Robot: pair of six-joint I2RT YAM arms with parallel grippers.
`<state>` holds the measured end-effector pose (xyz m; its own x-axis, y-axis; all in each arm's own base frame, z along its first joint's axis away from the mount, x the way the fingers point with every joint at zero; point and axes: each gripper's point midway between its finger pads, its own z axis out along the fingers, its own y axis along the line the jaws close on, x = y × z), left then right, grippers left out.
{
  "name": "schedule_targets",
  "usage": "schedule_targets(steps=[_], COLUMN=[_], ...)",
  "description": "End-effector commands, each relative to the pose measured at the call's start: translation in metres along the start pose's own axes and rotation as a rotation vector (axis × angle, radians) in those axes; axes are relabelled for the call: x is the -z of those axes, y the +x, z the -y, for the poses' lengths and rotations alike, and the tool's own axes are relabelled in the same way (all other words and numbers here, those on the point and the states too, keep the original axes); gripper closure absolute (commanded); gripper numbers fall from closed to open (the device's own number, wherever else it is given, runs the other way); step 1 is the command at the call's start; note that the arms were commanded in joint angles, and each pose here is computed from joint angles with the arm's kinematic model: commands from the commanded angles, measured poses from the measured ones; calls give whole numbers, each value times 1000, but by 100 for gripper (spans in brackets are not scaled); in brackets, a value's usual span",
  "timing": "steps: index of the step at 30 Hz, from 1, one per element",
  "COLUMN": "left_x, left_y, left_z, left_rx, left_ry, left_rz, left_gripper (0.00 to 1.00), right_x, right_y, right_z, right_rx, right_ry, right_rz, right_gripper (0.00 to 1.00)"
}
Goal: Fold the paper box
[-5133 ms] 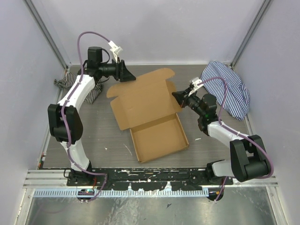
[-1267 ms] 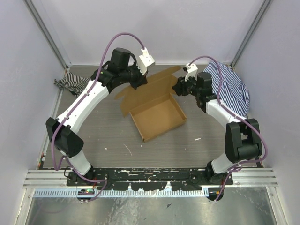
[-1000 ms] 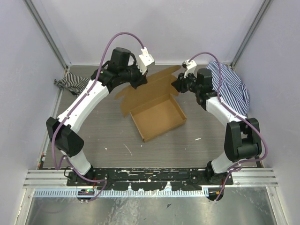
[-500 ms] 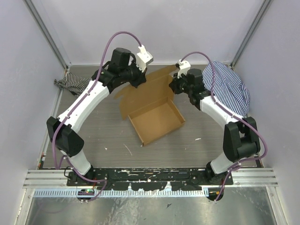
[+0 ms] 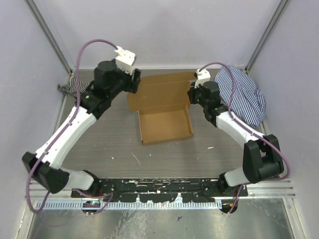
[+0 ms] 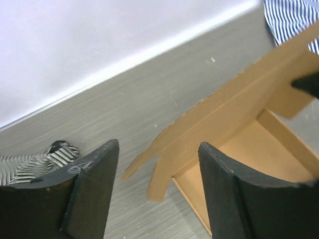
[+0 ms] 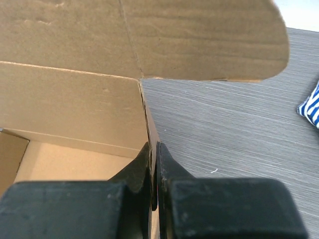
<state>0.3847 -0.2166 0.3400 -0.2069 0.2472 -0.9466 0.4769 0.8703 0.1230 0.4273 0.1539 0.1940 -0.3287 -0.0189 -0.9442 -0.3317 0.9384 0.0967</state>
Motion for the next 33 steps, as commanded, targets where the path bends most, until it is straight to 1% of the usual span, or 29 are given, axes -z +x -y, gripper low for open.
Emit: schedule_targets(steps=[1,3,6,8,13,16,20,22,26,30,33], left_x=[42,53,57,56,57,59,54,47,29,14,5], left_y=[-24,-11,19,37,67,78,86,90,99,98,102], left_z=[-41,-44,-45,-41,-31,-23,-14,-10,-2,2,3], left_rx=[136,172,210,220,252,270,293,304,321,345,361], left_ry=[-226,-252,-280,-271,-240,-204,-163,-151,-129,-117,-120], left_rz=[142,128,93,73,9,-12,15,8,-32,-15,-38], left_gripper=[27,27,27,28,32,34,33,32,34,35,39], right_x=[13,15,17,17,19,21,23,23,23,24,23], right_y=[-49,-47,-46,-44,-43,-42,-41,-41,-40,-37,-34], right_z=[2,2,1,1,0,-1,-5,-5,-8,-6,-5], right_rx=[8,6,1,-4,-25,-40,-54,-64,-75,-75,-79], right_ry=[19,19,15,14,12,8,-7,-8,-19,-12,-5], right_rz=[174,177,183,175,160,159,151,142,132,120,106], right_gripper=[99,99,99,99,99,99,99,99,99,99,99])
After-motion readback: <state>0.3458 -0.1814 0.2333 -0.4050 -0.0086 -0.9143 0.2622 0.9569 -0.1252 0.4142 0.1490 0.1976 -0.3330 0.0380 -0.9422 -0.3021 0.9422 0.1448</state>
